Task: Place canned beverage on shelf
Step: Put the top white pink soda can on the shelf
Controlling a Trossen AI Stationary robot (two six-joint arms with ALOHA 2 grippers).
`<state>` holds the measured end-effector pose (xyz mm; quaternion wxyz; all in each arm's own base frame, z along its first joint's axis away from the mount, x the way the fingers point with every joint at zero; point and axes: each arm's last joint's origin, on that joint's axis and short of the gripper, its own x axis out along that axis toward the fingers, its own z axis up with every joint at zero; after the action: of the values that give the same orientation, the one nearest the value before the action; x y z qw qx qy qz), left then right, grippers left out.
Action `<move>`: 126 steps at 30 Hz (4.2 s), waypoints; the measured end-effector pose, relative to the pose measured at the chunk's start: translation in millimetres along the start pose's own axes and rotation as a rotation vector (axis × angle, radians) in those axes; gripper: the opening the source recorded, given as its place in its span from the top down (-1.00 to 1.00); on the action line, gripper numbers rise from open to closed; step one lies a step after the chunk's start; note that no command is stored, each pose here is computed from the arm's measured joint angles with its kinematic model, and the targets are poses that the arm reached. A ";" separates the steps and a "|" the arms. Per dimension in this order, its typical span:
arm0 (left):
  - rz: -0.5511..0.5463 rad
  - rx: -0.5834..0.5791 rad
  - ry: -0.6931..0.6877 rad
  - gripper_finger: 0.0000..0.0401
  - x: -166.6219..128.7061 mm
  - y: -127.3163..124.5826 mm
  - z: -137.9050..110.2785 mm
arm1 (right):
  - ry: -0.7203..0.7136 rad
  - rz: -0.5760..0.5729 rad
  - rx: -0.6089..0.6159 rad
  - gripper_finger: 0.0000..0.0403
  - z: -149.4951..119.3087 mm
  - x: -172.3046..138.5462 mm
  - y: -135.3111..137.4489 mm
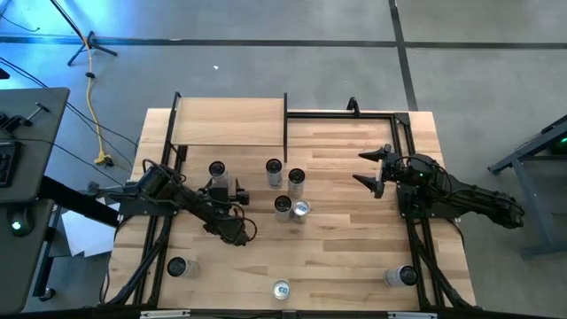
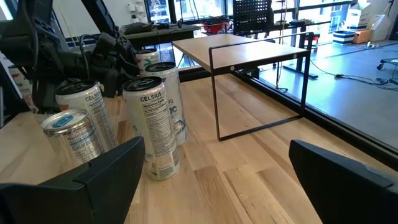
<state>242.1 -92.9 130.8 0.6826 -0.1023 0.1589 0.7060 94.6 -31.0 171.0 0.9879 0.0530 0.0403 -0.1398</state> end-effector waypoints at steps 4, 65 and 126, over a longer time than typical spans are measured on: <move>-0.024 0.016 -0.018 -0.92 -0.2 -0.6 0.4 | 0.000 -0.001 0.000 -0.92 0.0 0.0 0.0; -0.063 -0.042 -0.054 -0.92 -0.6 -1.0 2.0 | 0.000 0.000 0.000 -0.92 0.0 0.0 0.0; -0.093 -0.017 -0.109 -0.55 6.3 -6.2 8.7 | 0.000 0.000 0.000 -0.92 0.0 0.0 0.0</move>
<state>248.6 -83.8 136.1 0.7213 -0.0767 0.1107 0.6794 94.6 -31.0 171.0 0.9879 0.0532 0.0403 -0.1399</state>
